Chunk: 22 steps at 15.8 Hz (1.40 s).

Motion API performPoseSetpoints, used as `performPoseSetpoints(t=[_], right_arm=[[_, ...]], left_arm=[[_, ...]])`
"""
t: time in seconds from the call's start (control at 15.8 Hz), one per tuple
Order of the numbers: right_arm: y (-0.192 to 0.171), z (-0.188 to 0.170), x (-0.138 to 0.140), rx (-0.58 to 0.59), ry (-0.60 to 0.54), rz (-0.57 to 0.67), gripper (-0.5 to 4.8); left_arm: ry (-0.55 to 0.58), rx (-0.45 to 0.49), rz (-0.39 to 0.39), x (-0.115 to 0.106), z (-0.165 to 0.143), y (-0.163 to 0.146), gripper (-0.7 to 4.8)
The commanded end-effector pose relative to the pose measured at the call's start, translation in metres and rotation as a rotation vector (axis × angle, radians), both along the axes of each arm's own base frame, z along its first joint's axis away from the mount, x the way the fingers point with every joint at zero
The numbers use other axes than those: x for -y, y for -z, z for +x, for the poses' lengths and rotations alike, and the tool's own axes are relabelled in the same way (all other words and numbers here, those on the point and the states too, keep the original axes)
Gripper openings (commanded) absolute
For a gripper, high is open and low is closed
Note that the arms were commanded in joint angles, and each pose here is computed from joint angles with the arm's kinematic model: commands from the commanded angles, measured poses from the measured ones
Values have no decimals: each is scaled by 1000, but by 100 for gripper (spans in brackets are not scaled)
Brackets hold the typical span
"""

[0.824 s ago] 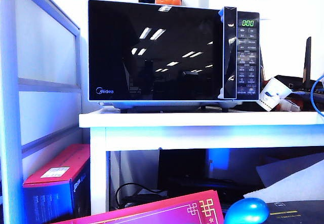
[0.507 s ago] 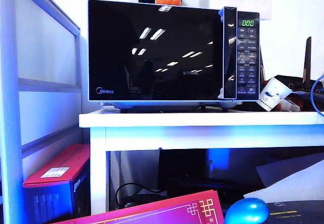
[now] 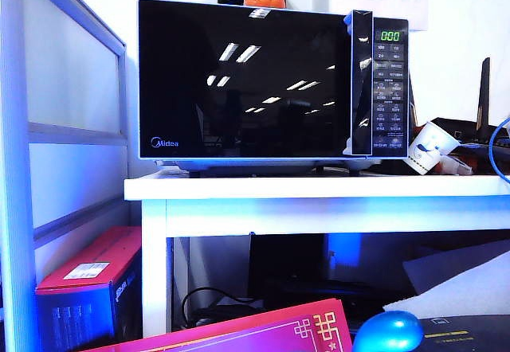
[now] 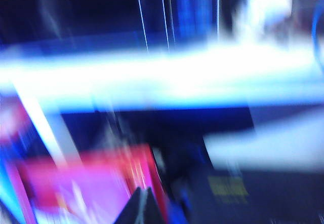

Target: Open the microwave door, place the orange inside the microwave, then close the microwave door.

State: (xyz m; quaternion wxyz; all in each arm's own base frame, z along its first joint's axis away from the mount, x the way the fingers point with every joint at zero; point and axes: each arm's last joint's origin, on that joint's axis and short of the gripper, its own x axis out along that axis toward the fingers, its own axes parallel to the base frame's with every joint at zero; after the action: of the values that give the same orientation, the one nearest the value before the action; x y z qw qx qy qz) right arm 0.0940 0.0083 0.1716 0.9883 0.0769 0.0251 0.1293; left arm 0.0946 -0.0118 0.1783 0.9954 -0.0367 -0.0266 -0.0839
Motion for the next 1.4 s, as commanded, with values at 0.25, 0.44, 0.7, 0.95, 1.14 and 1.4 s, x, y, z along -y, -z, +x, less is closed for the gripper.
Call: performPoseSetpoints(t=[0.25, 0.44, 0.7, 0.95, 1.14, 1.4], right_arm=[[-43, -10, 2, 126, 59, 202, -2], [-73, -19, 4, 214, 131, 166, -2], [-126, -20, 5, 328, 144, 55, -1], [-167, 6, 4, 319, 154, 30, -1], [-190, 31, 3, 289, 108, 8, -1], [-224, 82, -1, 253, 6, -85, -1]], left_arm=[[-209, 199, -77, -9, -23, -85, -6], [-229, 166, -53, -7, -7, -132, -6], [31, 196, 8, 5, 42, -221, -5], [331, 217, 52, 19, 86, -289, -5], [499, 152, 68, 25, 108, -307, -5], [668, 20, 53, 32, 133, -312, -5]])
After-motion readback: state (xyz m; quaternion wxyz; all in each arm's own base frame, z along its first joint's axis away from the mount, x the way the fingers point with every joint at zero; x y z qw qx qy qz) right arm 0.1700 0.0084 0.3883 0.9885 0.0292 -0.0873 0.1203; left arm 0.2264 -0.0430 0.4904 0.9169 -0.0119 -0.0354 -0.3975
